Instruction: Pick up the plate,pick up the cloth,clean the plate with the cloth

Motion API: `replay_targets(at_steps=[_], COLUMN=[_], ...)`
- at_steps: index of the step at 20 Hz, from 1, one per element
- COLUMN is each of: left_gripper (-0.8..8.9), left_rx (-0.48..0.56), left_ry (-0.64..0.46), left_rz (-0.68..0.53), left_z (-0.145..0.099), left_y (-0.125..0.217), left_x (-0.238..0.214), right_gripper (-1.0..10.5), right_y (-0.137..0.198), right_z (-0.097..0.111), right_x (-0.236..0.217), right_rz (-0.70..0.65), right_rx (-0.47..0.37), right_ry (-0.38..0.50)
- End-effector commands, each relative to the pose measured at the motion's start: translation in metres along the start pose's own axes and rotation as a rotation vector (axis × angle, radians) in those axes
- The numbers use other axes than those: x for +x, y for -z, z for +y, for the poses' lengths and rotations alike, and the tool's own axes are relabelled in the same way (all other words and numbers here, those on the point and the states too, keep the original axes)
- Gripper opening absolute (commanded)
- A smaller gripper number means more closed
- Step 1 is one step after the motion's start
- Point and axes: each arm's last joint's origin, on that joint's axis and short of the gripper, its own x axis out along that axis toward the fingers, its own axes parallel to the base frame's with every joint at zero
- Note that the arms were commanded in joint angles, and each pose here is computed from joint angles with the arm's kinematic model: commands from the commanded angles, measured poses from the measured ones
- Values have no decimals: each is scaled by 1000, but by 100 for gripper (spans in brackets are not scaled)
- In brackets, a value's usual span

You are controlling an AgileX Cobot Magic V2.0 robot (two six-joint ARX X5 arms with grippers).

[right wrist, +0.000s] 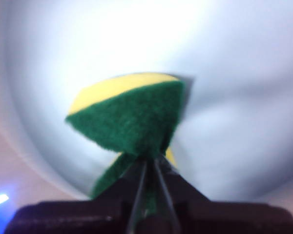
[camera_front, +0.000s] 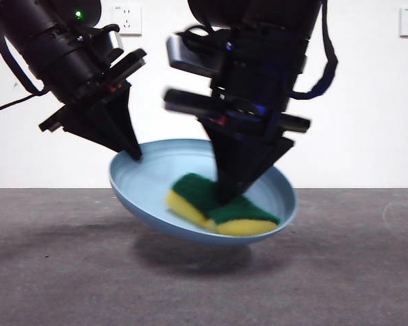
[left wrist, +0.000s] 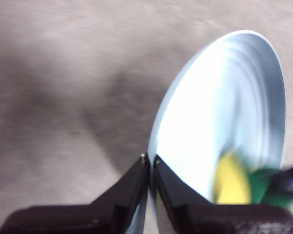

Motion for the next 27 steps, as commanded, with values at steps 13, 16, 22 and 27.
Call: replay_targets(at_steps=[13,16,22,27], left_gripper=[-8,-8,61,468], left_rx=[-4,-9,-10,-8], left_ry=[-309,-316,-366,-364], left_rz=[8,82,99,95], left_z=[35,45,49,48], left_y=[-1,7,10,9], left_x=[24,49,55,54], right_gripper=[-17,-17,-17,-17], right_y=[14,24,39,39], right_z=[-16,-20,-30,-38], right_x=[-105,-126,-134,-133], right_rz=[-333,-378,-302,-296], right_rx=[92,118,137,166], right_ry=[17,30,88,105])
